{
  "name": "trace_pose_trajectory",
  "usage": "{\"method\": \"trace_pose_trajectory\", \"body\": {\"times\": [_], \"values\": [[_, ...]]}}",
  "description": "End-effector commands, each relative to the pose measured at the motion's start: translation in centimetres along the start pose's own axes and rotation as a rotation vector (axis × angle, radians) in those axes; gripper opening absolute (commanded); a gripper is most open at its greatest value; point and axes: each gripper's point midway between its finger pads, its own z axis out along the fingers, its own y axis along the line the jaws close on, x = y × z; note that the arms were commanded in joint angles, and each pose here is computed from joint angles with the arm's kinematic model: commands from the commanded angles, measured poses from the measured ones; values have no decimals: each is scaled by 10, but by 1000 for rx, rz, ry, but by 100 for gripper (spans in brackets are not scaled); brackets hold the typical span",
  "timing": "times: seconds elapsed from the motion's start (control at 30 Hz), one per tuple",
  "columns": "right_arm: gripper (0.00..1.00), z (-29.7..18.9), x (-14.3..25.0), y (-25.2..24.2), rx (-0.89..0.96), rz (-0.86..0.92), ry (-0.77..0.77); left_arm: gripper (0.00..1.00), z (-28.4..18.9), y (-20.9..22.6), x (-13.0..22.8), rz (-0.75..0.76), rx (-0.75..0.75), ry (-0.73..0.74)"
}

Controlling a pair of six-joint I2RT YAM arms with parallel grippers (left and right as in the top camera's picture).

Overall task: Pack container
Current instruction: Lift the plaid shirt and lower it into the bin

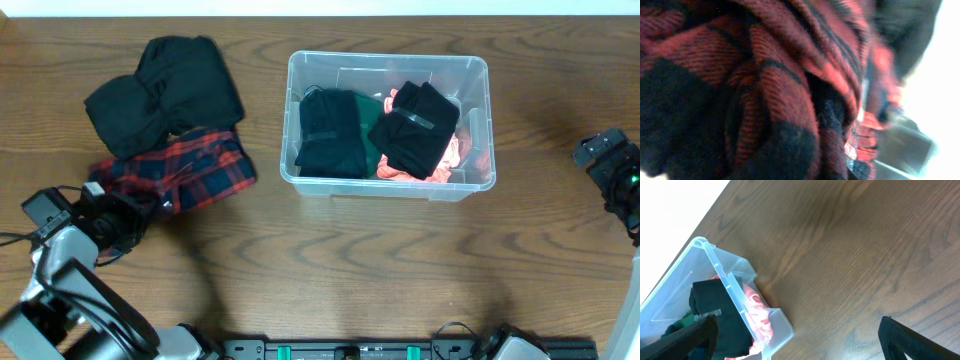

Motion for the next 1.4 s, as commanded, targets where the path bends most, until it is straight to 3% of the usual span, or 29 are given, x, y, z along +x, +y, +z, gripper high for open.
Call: {"method": "trace_pose_trajectory", "body": {"times": [0.0,0.33,0.57,1.1,1.37], "values": [[99,-1,-1,-1,-4,14,-3,6,-41,-91,2,149,317,12],[99,-1,-1,-1,-4,14,-3,6,-135,-226,70,417,605,-17],[99,-1,-1,-1,-4,14,-3,6,-146,-292,134,564,779,84],[99,-1,-1,-1,-4,14,-3,6,-25,-347,259,643,696,44],[99,-1,-1,-1,-4,14,-3,6,60,-346,286,666,701,60]]}}
